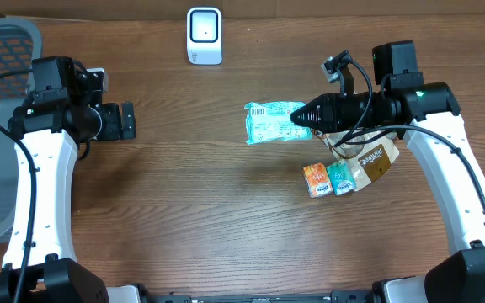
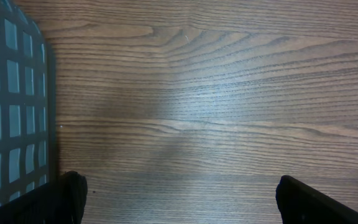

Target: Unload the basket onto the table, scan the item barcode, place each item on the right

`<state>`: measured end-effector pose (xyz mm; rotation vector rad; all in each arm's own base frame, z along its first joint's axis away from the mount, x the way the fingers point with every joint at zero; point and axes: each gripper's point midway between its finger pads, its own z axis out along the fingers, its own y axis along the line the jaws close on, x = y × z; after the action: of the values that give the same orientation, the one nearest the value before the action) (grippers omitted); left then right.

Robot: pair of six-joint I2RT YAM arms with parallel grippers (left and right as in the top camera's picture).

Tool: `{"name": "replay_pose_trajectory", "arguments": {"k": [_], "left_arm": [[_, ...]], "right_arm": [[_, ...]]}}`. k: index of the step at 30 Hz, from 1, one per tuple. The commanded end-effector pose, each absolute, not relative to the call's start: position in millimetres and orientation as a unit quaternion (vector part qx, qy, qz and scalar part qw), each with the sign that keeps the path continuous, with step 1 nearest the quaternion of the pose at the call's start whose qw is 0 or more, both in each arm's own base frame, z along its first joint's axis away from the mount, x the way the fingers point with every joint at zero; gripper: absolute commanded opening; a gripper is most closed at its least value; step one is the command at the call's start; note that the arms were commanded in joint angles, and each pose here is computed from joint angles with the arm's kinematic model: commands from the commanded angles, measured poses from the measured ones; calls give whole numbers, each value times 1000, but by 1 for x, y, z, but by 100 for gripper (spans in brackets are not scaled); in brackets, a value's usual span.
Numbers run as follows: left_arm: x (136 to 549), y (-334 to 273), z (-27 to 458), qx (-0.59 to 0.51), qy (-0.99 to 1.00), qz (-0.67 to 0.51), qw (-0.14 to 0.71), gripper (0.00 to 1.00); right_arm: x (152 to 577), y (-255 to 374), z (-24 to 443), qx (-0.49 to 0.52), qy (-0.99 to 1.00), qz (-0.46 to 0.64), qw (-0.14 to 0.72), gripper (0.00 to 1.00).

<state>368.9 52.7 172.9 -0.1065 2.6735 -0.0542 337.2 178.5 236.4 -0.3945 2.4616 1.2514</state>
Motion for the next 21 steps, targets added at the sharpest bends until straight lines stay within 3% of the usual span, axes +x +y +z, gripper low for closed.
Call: {"name": "replay_pose_trajectory", "arguments": {"k": [1, 21], "left_arm": [[371, 50, 176, -24, 971, -24, 236, 100], [371, 50, 176, -24, 971, -24, 236, 100]], "right_arm": [[333, 181, 250, -148, 857, 457, 185, 4], [328, 183, 251, -127, 858, 471, 163, 4]]}}
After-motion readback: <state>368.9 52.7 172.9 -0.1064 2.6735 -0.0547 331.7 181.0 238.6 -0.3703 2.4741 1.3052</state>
